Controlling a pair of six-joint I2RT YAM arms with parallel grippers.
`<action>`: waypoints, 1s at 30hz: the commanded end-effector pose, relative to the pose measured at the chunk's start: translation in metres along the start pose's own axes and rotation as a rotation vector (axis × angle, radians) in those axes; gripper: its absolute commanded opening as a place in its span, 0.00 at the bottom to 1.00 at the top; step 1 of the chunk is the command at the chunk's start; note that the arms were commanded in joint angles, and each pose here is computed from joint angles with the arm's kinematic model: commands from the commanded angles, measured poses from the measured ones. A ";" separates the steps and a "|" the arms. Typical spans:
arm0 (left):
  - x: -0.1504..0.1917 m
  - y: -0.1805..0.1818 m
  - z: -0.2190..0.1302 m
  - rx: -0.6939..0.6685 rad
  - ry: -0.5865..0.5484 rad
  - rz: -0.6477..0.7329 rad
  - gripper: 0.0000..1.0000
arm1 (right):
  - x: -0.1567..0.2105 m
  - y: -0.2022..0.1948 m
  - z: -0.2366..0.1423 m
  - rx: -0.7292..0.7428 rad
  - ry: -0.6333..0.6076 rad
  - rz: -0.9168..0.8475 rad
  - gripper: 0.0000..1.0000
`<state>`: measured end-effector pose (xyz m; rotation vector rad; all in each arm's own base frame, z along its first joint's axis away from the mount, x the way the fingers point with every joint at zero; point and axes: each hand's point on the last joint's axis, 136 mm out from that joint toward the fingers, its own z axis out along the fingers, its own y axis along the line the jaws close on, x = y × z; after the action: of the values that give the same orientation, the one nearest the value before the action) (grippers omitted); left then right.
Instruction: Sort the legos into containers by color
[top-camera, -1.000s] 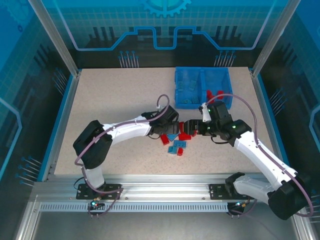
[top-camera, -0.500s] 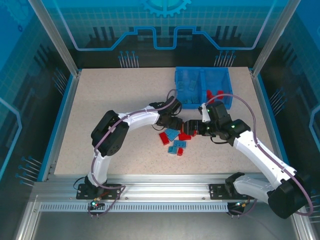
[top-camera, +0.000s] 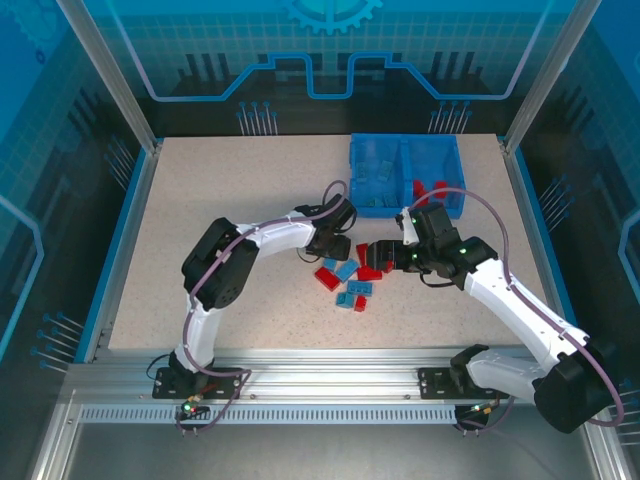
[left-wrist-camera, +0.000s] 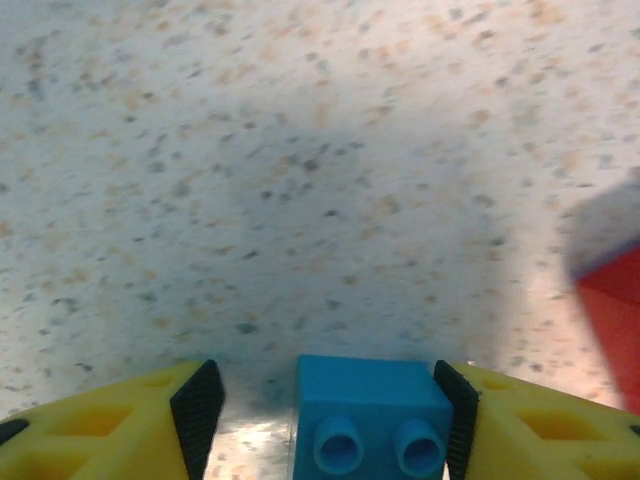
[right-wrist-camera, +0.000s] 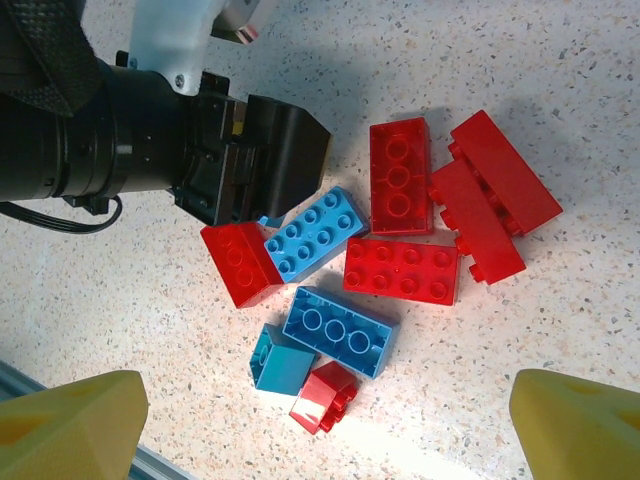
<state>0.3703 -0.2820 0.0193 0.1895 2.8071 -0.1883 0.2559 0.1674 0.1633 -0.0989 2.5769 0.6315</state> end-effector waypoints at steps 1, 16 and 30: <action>0.022 0.012 -0.008 -0.025 0.067 -0.057 0.56 | 0.001 0.004 -0.001 0.000 0.008 -0.003 0.95; -0.020 -0.040 -0.102 0.164 -0.150 -0.078 0.32 | -0.005 0.027 -0.006 -0.090 -0.011 -0.004 0.95; -0.200 -0.107 -0.137 0.139 -0.729 0.069 0.33 | -0.020 0.002 -0.051 0.024 -0.231 0.046 0.98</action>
<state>0.4565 -0.3881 0.2422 0.1753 2.1416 -0.4884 0.2540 0.1506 0.2160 0.0174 2.3644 0.6181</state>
